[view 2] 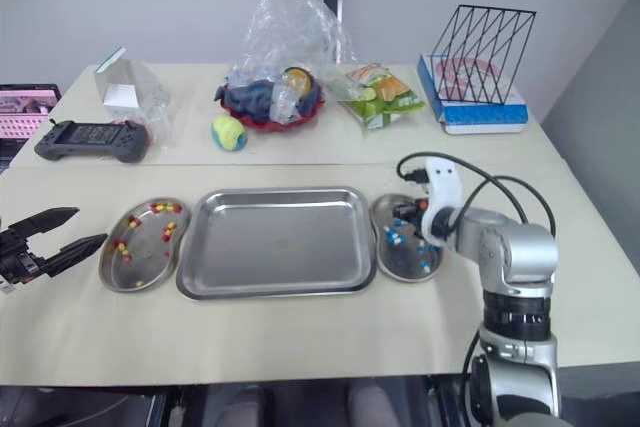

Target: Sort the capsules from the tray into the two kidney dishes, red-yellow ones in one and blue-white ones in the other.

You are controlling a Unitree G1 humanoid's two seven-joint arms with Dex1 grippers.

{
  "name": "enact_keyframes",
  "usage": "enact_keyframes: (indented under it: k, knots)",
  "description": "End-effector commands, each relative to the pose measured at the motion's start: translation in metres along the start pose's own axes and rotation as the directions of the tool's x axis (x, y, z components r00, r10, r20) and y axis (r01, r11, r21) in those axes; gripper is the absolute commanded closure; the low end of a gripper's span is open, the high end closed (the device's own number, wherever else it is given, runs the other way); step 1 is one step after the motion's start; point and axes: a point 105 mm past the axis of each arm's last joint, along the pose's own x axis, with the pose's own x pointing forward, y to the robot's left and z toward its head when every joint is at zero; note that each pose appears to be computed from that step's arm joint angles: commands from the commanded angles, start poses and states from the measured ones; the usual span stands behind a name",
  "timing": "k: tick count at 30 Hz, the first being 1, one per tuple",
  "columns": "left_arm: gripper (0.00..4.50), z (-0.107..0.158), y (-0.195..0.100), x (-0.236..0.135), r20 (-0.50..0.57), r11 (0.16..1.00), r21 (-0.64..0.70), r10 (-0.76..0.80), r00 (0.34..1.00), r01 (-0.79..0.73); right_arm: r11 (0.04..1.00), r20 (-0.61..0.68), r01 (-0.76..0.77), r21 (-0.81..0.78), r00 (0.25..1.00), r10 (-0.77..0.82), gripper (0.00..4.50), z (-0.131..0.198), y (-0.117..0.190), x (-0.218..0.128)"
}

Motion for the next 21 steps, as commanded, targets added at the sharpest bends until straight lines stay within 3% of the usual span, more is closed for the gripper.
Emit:
enact_keyframes:
  k: [1,12,18,19,21]
  knots:
    - [0.0,0.011,0.004,-0.002,0.011,0.999,0.041,0.0,1.0,0.0,0.997,0.049,-0.007,-0.074,0.999,0.01,3.76,0.012,0.003,-0.008]
    - [0.0,0.012,0.009,-0.011,0.007,0.998,0.044,0.034,0.999,-0.034,0.987,0.121,0.015,-0.162,0.993,0.005,0.06,0.039,-0.032,-0.037]
    - [0.0,-0.003,0.026,-0.021,-0.087,0.99,-0.006,0.138,0.987,-0.139,0.97,0.253,0.144,-0.195,0.963,-0.092,0.01,0.052,-0.083,-0.062]
    - [0.0,-0.004,0.028,-0.024,-0.101,0.988,0.011,0.157,0.982,-0.157,0.978,0.38,0.146,-0.147,0.921,-0.081,0.01,0.06,-0.097,-0.073]
    - [0.0,-0.005,0.034,-0.03,-0.122,0.979,0.033,0.203,0.971,-0.201,0.971,0.511,0.165,-0.173,0.858,-0.054,0.01,0.06,-0.116,-0.093]
